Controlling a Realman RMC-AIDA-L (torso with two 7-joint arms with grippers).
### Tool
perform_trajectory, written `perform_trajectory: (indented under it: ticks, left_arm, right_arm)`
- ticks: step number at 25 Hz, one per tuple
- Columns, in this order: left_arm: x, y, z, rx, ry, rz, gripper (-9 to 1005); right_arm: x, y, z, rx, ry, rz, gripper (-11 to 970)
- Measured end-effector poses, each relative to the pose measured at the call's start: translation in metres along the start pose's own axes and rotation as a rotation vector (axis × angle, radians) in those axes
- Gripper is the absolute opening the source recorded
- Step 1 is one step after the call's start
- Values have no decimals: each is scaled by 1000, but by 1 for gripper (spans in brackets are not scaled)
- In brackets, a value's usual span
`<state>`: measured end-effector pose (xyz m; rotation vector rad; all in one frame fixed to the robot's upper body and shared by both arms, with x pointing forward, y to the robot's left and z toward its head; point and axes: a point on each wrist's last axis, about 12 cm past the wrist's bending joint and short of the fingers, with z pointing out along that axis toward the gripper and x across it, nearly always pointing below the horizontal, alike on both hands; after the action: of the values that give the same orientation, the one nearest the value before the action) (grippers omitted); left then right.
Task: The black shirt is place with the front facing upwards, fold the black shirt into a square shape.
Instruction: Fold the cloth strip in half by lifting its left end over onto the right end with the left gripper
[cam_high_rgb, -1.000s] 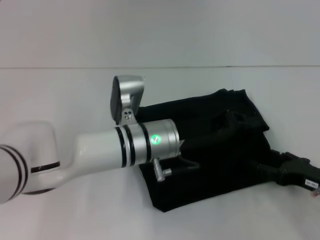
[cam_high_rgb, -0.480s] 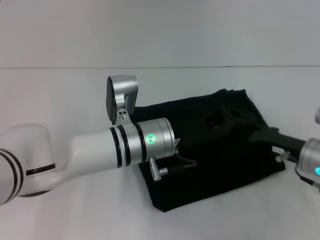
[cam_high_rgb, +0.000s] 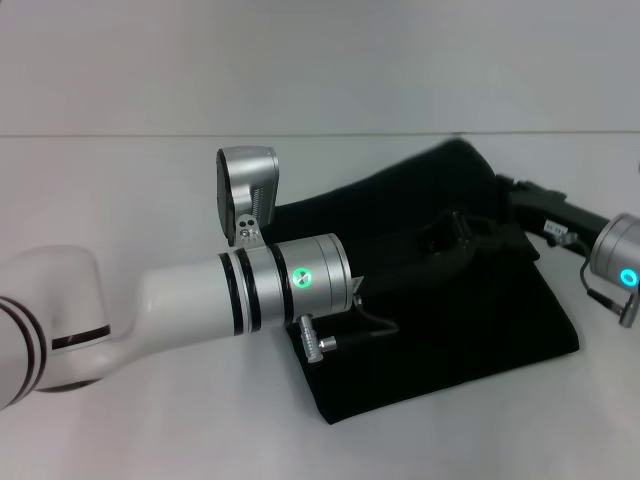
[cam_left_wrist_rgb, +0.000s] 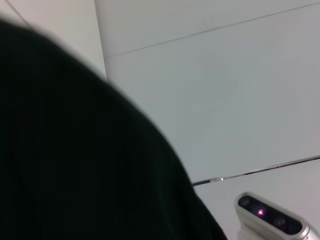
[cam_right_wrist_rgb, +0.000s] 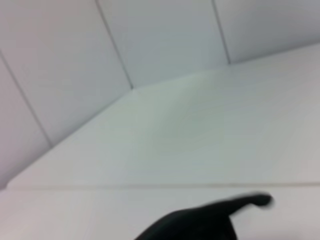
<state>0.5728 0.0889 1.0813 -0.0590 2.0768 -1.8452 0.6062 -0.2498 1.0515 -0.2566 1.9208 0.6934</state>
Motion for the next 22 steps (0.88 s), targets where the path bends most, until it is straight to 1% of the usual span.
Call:
perform_trajectory:
  ticks: [4,9,13,19,22]
  left_arm:
    - [-1,-2,3,2,9,10,44]
    - [1,-4,8,-6,22,17,45]
    - [4,1,11,-43,23,5,46]
    - [10,13,12,-121,-5,0,47]
    - [12,16,9,-122,-42,-12,48]
  right_arm:
    - [-5,-2,-1,11,-33,16,933]
    - [-5,-7,-5,29,-50,33,933]
    - [-1,-11,-9,50,-48,44,933]
    - [2,-19,-11,116,-36,54,933]
    - [3,-23,-12,152,-30,62,933]
